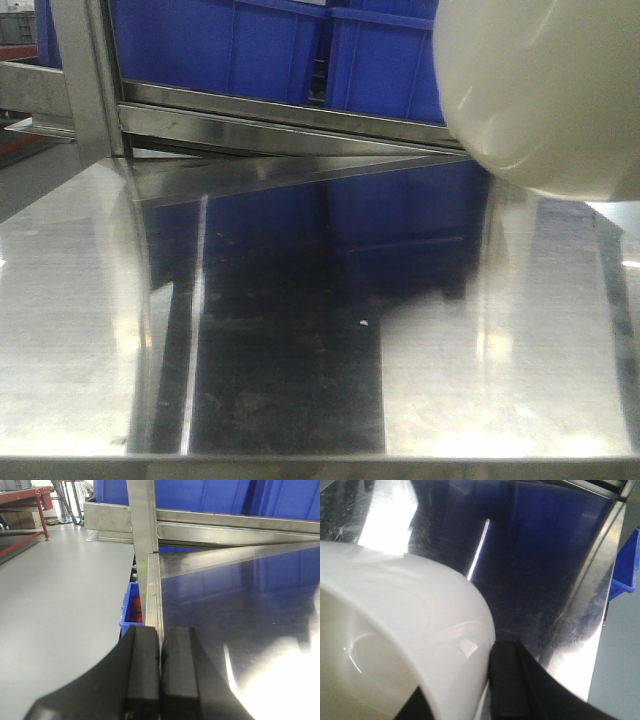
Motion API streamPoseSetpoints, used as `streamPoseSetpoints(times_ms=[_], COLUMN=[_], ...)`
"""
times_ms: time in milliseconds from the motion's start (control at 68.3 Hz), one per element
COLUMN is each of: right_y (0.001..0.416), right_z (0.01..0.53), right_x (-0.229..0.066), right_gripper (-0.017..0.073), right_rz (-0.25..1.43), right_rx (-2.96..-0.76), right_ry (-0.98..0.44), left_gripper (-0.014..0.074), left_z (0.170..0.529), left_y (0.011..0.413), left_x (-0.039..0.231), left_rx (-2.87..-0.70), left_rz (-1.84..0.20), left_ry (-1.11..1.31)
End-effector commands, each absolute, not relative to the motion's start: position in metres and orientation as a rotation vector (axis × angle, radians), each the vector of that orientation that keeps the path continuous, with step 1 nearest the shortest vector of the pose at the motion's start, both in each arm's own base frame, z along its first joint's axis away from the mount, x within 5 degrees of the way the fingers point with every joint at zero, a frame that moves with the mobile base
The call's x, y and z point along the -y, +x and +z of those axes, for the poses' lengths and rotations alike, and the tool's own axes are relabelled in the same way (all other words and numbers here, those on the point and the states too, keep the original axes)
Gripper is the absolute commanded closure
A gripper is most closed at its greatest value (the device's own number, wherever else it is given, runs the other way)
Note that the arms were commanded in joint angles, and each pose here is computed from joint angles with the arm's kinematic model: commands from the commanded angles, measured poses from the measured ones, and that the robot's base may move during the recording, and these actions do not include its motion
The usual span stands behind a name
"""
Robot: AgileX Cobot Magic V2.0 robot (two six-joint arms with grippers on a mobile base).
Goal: Move white bin to right shelf second layer
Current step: 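Hold the white bin raised in the right gripper while backing away, then drive the base away from the shelf holding the bin in the right gripper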
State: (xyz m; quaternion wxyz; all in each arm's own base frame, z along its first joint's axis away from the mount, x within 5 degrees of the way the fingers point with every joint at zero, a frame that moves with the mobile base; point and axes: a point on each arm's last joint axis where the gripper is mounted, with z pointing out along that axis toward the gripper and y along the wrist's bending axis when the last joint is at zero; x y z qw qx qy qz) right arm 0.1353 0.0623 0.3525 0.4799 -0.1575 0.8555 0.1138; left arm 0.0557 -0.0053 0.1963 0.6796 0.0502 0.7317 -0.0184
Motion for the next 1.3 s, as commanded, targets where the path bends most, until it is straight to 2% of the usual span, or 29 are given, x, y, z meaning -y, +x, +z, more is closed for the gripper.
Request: streamPoseSetpoints(times_ms=[0,1289], right_y=[0.1366,0.1366], right_z=[0.3713,0.3713], right_x=[-0.0624,-0.0623], right_gripper=[0.0503,0.0503], right_rz=[0.301,0.300], right_rx=[-1.956,-1.956], right_ry=[-0.361,-0.362], left_gripper=[0.0509,0.0509], left_z=[0.1924,0.1924], left_y=[0.0563,0.0563], left_x=[0.0059,0.0057], left_rx=[-1.580,-1.580], left_rz=[-0.051,-0.049], left_ry=[0.112,0.111])
